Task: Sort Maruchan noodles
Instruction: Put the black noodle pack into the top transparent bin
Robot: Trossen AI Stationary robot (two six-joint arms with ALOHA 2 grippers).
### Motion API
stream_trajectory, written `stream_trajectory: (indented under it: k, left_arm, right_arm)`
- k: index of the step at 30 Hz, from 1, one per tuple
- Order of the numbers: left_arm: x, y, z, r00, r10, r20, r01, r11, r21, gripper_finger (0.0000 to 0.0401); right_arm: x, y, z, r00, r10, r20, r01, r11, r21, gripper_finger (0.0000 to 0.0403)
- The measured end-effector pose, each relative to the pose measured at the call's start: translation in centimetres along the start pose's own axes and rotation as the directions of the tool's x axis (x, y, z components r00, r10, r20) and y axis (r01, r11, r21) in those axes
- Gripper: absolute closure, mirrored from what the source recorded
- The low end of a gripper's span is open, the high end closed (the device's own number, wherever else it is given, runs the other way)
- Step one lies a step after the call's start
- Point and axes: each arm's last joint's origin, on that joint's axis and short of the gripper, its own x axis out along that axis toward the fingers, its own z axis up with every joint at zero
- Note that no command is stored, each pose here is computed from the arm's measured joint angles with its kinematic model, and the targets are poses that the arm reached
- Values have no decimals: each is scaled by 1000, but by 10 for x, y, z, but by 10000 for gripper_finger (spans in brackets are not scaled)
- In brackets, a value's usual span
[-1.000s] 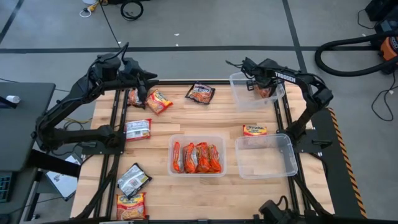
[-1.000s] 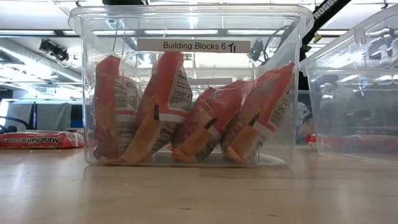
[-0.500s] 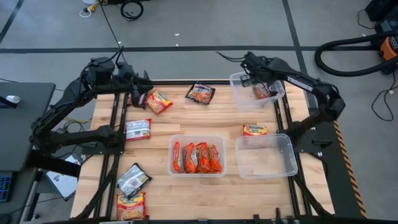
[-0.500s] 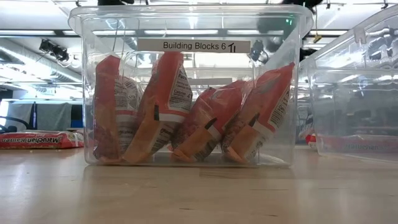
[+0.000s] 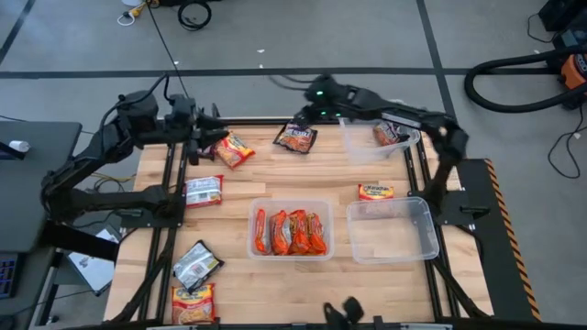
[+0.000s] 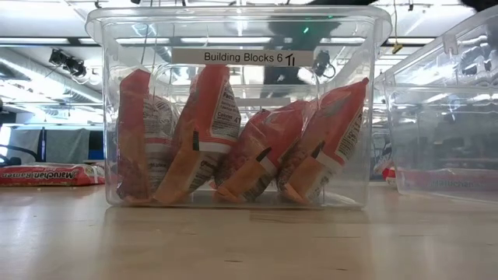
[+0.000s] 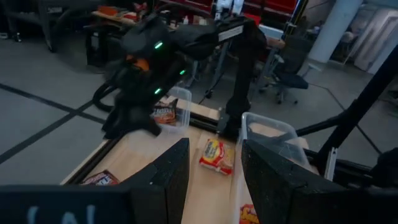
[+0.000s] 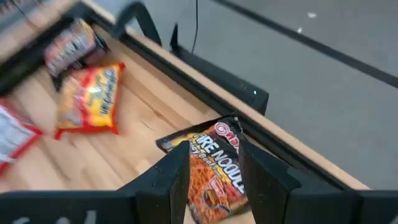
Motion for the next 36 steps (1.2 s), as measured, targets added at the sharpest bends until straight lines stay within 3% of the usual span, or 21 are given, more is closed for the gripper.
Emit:
stream_trajectory:
  k: [7,15,28,36]
  left_arm:
    - [2,-7,-3,1000,4,-24,-4,1000,4,251]
    - [4,-14,-5,999,28,-20,-28,999,23,251]
    - [13,-13,6,994,60,93,-64,997,36,251]
    - [30,-11,4,996,64,70,-63,998,-5,251]
  right_arm:
    - [71,-10,-12,990,28,-139,-33,999,-29,260]
    - [124,-43,-35,956,87,-280,-86,996,15,260]
    - [141,-66,-41,946,79,-313,-99,994,-49,187]
    - [151,-70,-53,914,123,-387,-134,991,-2,205]
